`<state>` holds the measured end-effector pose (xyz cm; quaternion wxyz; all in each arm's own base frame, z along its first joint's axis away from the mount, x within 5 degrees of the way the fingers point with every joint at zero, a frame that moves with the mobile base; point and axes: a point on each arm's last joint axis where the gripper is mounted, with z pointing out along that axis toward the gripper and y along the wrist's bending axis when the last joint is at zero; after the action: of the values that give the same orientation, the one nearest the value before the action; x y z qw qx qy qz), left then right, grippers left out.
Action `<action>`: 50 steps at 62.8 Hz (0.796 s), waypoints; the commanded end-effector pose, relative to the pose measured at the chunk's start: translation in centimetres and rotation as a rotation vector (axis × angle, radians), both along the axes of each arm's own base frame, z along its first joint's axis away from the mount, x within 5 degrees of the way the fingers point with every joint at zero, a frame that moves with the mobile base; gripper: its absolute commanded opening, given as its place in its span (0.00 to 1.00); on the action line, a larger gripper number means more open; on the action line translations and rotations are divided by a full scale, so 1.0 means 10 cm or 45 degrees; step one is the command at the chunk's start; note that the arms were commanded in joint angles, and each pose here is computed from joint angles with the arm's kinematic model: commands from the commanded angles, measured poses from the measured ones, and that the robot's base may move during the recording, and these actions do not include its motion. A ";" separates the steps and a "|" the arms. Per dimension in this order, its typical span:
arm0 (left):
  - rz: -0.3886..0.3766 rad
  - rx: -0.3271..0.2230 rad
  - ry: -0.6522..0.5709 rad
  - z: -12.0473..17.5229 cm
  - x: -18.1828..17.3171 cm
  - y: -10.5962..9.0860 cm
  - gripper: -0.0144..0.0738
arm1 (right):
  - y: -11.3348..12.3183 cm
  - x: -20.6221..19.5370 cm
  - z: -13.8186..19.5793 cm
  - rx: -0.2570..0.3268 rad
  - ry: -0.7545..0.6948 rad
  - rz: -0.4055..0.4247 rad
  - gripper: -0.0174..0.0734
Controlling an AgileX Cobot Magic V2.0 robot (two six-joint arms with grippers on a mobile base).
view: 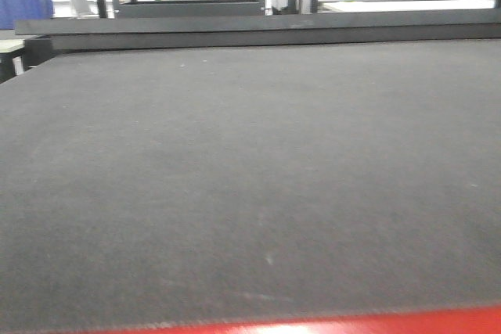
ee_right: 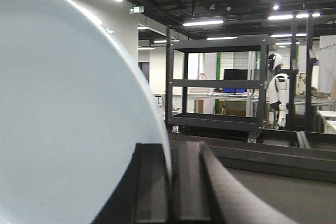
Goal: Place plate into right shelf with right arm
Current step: 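Hold the plate in the right gripper while the base turns away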
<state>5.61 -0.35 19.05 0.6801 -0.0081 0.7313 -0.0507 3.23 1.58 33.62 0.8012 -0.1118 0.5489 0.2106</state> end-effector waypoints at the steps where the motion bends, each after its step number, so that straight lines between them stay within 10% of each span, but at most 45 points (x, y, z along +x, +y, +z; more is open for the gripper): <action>1: -0.009 -0.017 -0.098 0.04 0.00 0.00 0.11 | -0.03 -0.04 0.17 0.056 -0.135 -0.020 0.25; 50: -0.009 -0.017 -0.098 0.04 0.00 0.00 0.11 | -0.03 -0.04 0.17 0.056 -0.135 -0.020 0.25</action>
<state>5.61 -0.35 19.05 0.6801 -0.0081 0.7313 -0.0507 3.23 1.58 33.62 0.8012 -0.1120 0.5489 0.2104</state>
